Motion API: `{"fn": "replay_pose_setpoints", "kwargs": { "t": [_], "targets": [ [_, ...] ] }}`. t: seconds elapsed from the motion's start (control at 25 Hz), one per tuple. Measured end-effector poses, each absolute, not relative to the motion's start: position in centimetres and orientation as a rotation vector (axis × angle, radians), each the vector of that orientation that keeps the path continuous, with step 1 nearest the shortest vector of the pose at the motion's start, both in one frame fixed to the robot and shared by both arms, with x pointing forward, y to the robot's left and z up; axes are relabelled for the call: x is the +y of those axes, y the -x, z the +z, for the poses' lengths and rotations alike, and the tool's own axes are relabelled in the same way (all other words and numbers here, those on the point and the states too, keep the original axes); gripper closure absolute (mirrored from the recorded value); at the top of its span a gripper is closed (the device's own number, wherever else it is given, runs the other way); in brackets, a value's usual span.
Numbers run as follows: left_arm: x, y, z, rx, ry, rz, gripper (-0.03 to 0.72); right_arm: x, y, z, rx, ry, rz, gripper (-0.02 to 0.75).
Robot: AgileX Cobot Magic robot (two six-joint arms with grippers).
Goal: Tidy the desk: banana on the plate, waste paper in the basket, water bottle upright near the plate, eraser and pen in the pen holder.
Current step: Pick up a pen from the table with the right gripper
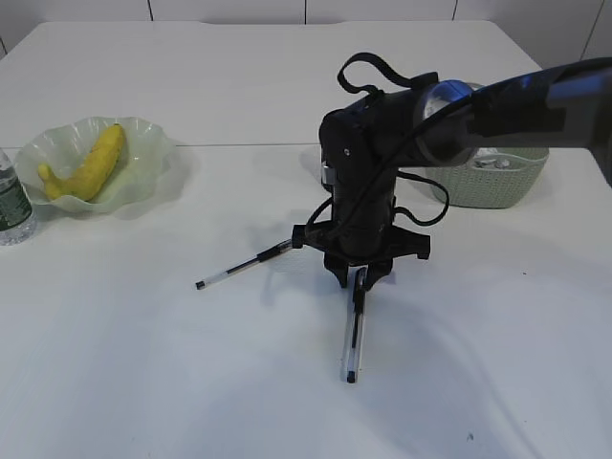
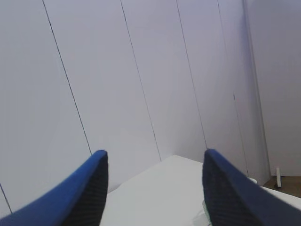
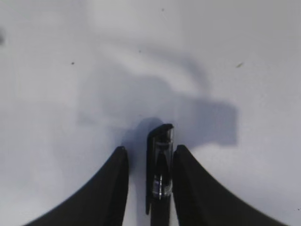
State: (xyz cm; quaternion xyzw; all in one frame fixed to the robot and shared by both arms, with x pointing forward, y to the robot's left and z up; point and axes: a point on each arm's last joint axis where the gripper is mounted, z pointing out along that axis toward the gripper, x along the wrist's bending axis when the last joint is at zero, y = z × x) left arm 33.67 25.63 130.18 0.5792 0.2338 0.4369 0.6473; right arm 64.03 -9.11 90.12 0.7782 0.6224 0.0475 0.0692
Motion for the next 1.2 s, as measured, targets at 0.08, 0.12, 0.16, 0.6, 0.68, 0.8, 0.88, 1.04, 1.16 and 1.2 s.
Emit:
{"fn": "replay_pose_setpoints", "kwargs": {
  "t": [0.08, 0.12, 0.16, 0.6, 0.68, 0.8, 0.88, 1.04, 1.16, 1.2],
  "targets": [
    [25.64, -33.68, 130.17, 0.532, -1.318, 0.995, 0.245, -9.11, -64.03, 90.12, 1.895, -2.324, 0.141, 0.495],
    [25.64, -33.68, 130.16, 0.532, -1.320, 0.996, 0.245, -9.12, -64.01, 90.12, 1.903, -2.317, 0.137, 0.495],
    [25.64, -33.68, 130.16, 0.532, -1.320, 0.996, 0.245, -9.12, -64.01, 90.12, 1.909, -2.312, 0.136, 0.495],
    [25.82, -33.77, 130.27, 0.545, -1.303, 1.015, 0.245, -9.16, -63.94, 90.11, 1.930, -2.296, 0.121, 0.541],
    [25.83, -33.77, 130.28, 0.546, -1.302, 1.016, 0.245, -9.20, -63.89, 90.10, 1.933, -2.296, 0.110, 0.605],
    [25.83, -33.78, 130.27, 0.546, -1.303, 1.017, 0.245, -9.21, -63.87, 90.10, 1.933, -2.296, 0.107, 0.636],
    [25.83, -33.78, 130.27, 0.546, -1.303, 1.017, 0.245, -9.22, -63.85, 90.10, 1.933, -2.297, 0.103, 0.638],
    [25.83, -33.78, 130.27, 0.546, -1.303, 1.017, 0.245, -9.22, -63.85, 90.10, 1.937, -2.293, 0.103, 0.640],
    [25.83, -33.78, 130.27, 0.546, -1.303, 1.017, 0.245, -9.22, -63.85, 90.10, 1.949, -2.283, 0.102, 0.640],
    [25.83, -33.78, 130.27, 0.546, -1.303, 1.017, 0.245, -9.22, -63.85, 90.10, 1.950, -2.282, 0.102, 0.640]
  ]
}}
